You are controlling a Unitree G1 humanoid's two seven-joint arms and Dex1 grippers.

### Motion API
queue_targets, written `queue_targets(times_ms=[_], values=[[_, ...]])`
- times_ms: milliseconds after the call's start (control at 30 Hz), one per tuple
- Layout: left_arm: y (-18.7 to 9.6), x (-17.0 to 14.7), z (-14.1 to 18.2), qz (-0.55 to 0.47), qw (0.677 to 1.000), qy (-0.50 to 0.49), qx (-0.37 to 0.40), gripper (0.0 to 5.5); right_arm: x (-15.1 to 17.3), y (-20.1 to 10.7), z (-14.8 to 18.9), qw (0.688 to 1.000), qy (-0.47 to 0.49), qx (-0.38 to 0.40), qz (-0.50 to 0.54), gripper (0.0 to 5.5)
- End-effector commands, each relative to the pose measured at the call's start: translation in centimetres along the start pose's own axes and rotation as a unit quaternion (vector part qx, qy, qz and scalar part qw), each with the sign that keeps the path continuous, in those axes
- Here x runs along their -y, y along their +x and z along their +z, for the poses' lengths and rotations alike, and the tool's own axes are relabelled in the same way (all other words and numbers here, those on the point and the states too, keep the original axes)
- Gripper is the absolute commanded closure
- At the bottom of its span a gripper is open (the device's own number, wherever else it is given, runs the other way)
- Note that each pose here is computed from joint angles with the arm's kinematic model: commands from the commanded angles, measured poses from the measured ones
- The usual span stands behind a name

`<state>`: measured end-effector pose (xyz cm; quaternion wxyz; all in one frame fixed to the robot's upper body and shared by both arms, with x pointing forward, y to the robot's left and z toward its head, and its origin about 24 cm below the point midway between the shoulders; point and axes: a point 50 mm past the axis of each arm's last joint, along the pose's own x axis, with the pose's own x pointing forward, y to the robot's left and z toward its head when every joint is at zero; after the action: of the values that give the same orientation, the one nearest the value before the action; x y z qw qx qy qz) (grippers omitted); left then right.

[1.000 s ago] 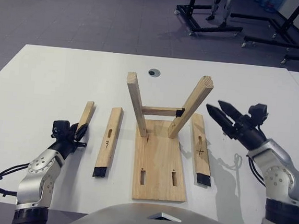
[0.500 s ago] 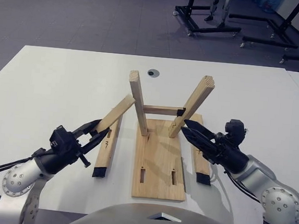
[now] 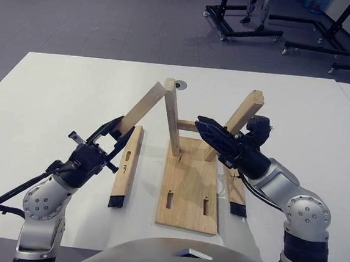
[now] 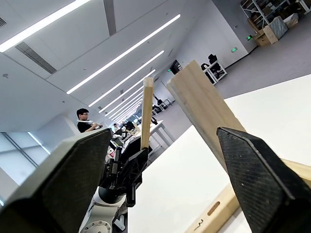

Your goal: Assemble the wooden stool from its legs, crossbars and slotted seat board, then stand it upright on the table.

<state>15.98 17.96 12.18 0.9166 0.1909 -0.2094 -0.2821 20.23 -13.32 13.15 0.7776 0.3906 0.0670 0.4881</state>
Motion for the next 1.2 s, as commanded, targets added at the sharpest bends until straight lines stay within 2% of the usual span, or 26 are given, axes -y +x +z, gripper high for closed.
queue_targets(times_ms=[33,100,300,567,767,1200], values=[[-0.4,-2.0,0.4,0.047,0.998,0.025,-0.013,4.22,-0.4,0.6,0.2,1.000,0.001,0.008,0.014,1.50],[-0.1,-2.5,0.4,0.047,0.999,0.025,-0.010,4.22,-0.4,0.6,0.0,1.000,0.003,0.012,0.012,1.50],[3.0,-0.3,1.0,-0.026,0.998,-0.002,0.051,4.22,-0.7,1.5,0.5,0.999,0.012,0.031,0.032,1.50],[3.7,1.6,-1.5,-0.116,0.992,-0.019,0.043,4.22,-0.9,2.9,1.2,0.997,0.018,0.057,0.052,1.50],[4.9,2.6,-1.7,-0.147,0.987,-0.021,0.065,4.22,-0.8,4.1,0.9,0.996,0.023,0.066,0.061,1.50],[5.3,2.7,-2.2,-0.159,0.985,-0.004,0.062,4.22,-0.2,4.1,0.7,0.995,0.033,0.070,0.057,3.65]])
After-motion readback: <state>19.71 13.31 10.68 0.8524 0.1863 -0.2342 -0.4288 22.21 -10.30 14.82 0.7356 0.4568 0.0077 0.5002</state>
